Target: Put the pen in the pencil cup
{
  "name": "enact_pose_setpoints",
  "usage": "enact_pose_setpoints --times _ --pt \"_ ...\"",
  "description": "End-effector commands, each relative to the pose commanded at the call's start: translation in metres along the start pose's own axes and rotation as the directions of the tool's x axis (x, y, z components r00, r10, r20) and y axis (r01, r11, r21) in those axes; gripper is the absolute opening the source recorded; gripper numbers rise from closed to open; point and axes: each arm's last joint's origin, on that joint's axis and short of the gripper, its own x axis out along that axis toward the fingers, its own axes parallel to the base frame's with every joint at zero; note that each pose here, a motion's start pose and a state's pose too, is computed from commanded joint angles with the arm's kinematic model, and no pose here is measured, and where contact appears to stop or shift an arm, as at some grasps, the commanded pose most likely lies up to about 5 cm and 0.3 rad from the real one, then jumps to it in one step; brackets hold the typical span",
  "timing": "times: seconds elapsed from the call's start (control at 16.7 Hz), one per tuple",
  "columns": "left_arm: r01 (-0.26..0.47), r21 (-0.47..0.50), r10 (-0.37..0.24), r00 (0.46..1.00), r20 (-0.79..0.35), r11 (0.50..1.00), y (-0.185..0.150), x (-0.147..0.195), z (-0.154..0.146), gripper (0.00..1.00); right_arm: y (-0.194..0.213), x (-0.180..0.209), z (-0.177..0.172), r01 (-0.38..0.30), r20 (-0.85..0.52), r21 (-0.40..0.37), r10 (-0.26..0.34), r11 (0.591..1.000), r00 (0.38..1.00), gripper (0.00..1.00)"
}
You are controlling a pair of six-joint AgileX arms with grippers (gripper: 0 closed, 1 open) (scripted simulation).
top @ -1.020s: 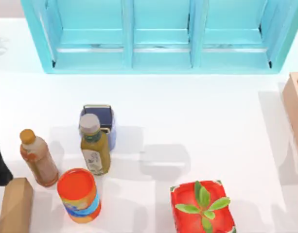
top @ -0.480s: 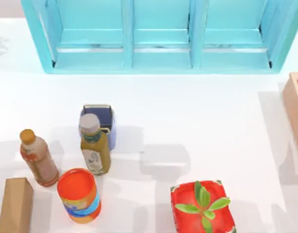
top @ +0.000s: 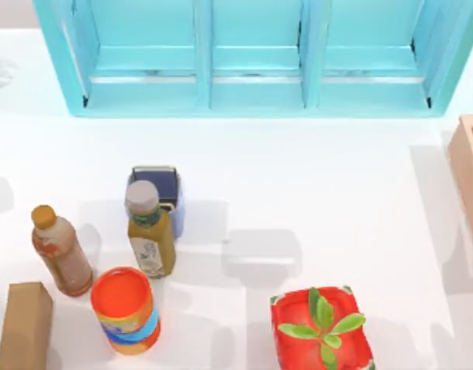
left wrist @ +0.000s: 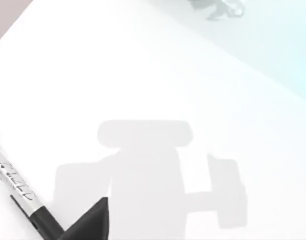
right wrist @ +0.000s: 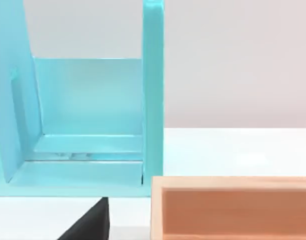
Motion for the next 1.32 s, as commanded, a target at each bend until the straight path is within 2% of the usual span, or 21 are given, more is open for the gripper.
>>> enact_pose_setpoints --times 0.18,0.3,0.48,0.66,0.84,1.32 --pt "-0.033 -0.191 0.009 0.992 -0.129 0.981 0.041 0.025 0.030 1.00 0.000 0.000 0.000 0.000 0.000 0.000 0.000 1.000 1.000 1.00" --pt "-0.062 -0.322 -0.009 0.976 -0.216 0.945 0.074 0.045 0.039 1.00 0.000 0.000 0.000 0.000 0.000 0.000 0.000 1.000 1.000 1.00" --pt "-0.114 -0.492 -0.065 0.941 -0.331 0.863 0.121 0.073 0.035 1.00 0.000 0.000 0.000 0.000 0.000 0.000 0.000 1.000 1.000 1.00" --pt "-0.163 -0.605 -0.128 0.904 -0.408 0.779 0.154 0.093 0.021 1.00 0.000 0.000 0.000 0.000 0.000 0.000 0.000 1.000 1.000 1.00" --pt "-0.188 -0.650 -0.162 0.884 -0.439 0.736 0.168 0.102 0.013 1.00 0.000 0.000 0.000 0.000 0.000 0.000 0.000 1.000 1.000 1.00" --pt "-0.190 -0.650 -0.164 0.881 -0.443 0.736 0.166 0.113 0.008 1.00 0.000 0.000 0.000 0.000 0.000 0.000 0.000 1.000 1.000 1.00"
